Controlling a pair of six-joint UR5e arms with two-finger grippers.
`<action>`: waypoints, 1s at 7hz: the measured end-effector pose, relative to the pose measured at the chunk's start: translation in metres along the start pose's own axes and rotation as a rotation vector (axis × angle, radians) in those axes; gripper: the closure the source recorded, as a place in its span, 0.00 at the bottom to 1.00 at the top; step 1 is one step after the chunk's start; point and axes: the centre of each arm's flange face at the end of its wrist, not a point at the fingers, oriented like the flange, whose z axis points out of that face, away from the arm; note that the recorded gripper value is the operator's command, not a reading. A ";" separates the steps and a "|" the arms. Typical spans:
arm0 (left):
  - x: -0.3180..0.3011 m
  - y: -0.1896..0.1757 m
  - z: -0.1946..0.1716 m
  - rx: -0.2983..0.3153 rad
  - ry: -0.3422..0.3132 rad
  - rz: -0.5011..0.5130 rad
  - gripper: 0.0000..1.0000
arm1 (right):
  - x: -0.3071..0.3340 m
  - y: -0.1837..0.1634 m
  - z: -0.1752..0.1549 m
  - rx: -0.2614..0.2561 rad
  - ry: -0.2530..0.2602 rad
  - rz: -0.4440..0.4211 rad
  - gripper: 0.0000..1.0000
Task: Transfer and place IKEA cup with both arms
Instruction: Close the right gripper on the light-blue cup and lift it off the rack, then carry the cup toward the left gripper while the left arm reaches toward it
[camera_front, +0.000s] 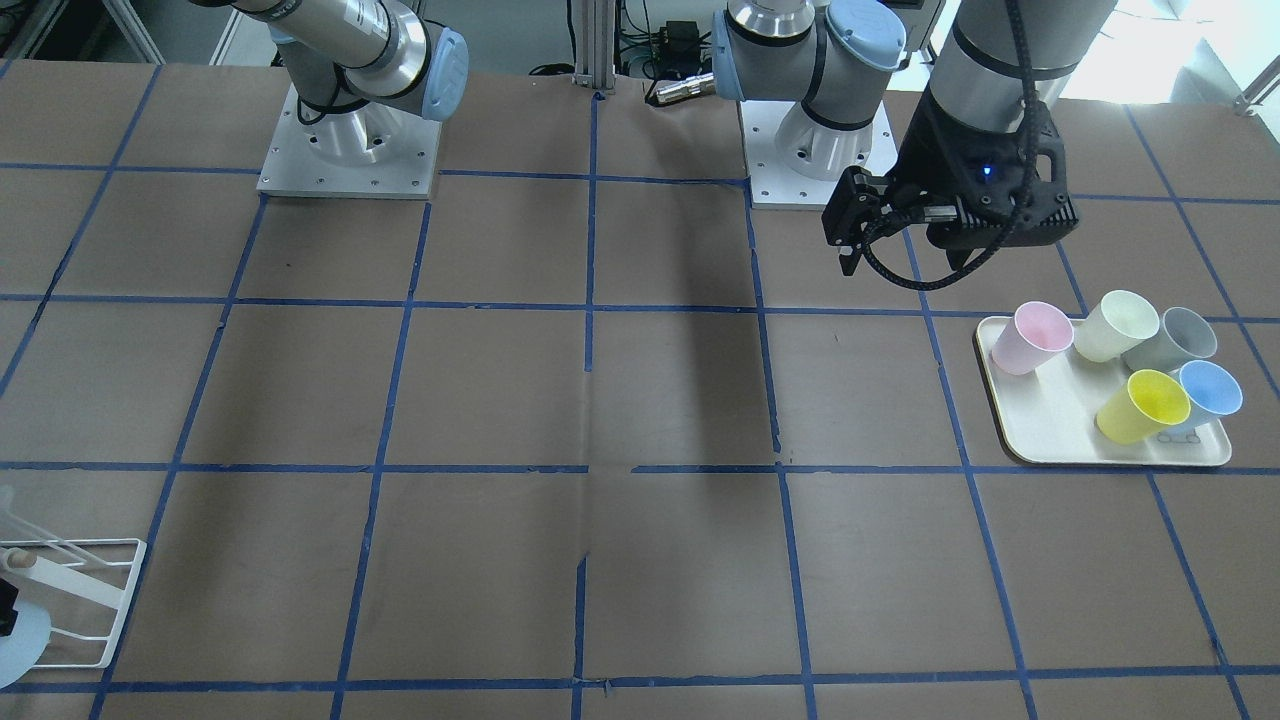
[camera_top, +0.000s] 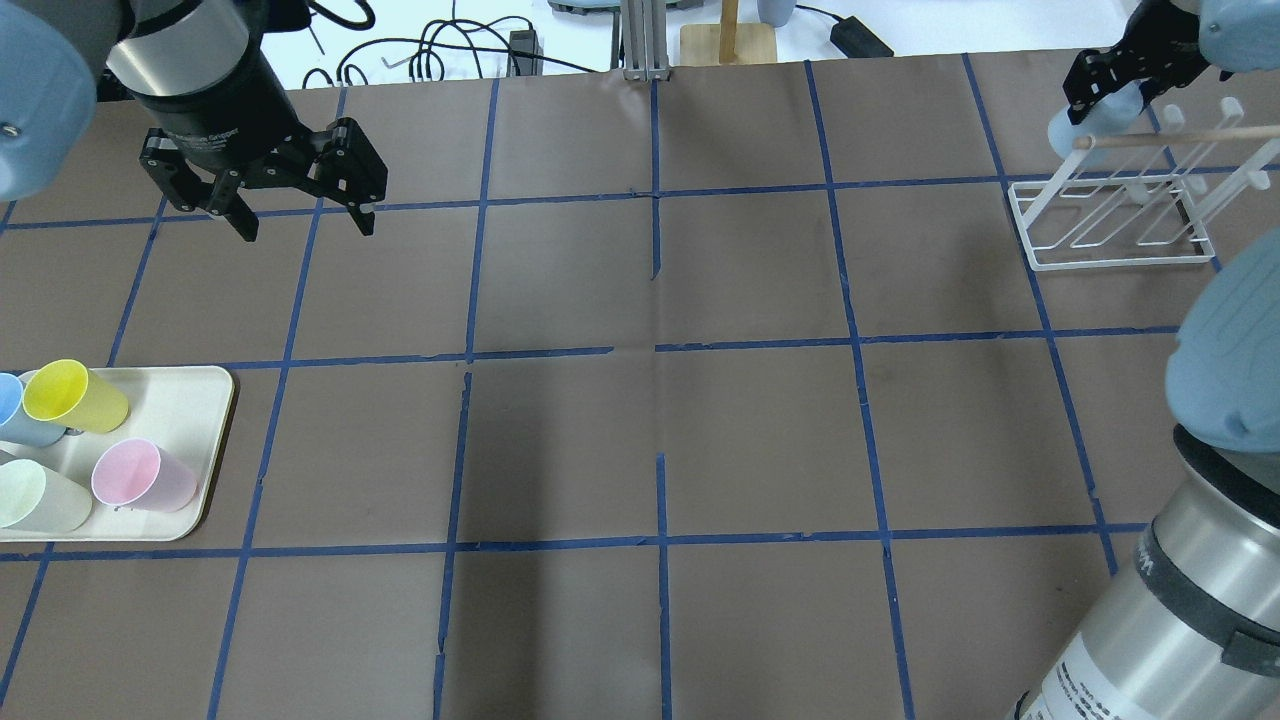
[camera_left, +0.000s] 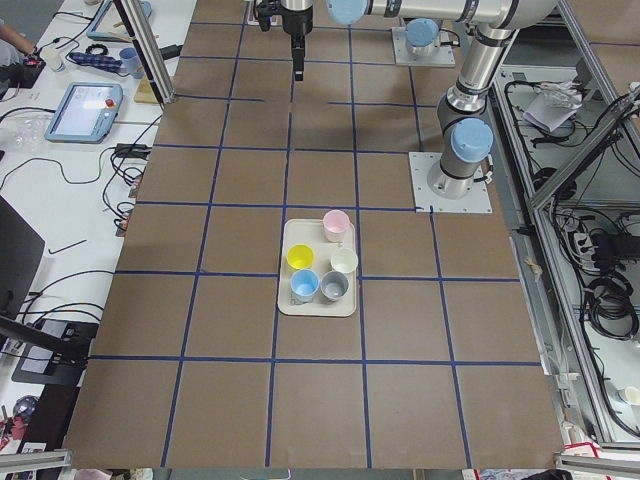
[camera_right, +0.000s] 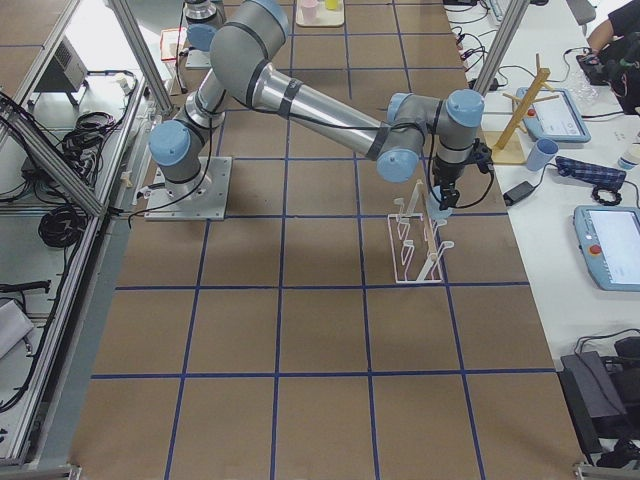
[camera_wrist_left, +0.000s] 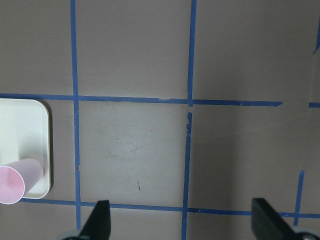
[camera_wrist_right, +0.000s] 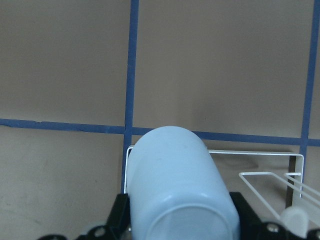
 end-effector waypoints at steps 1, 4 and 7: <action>0.000 0.000 0.000 0.001 0.001 -0.001 0.00 | 0.002 -0.005 -0.022 -0.003 -0.003 -0.002 0.70; 0.000 0.000 -0.002 0.003 0.016 -0.004 0.00 | -0.013 -0.005 -0.110 -0.045 -0.053 -0.023 0.73; -0.003 0.000 -0.006 0.008 0.142 -0.028 0.00 | -0.115 0.028 -0.189 -0.083 -0.469 -0.016 0.76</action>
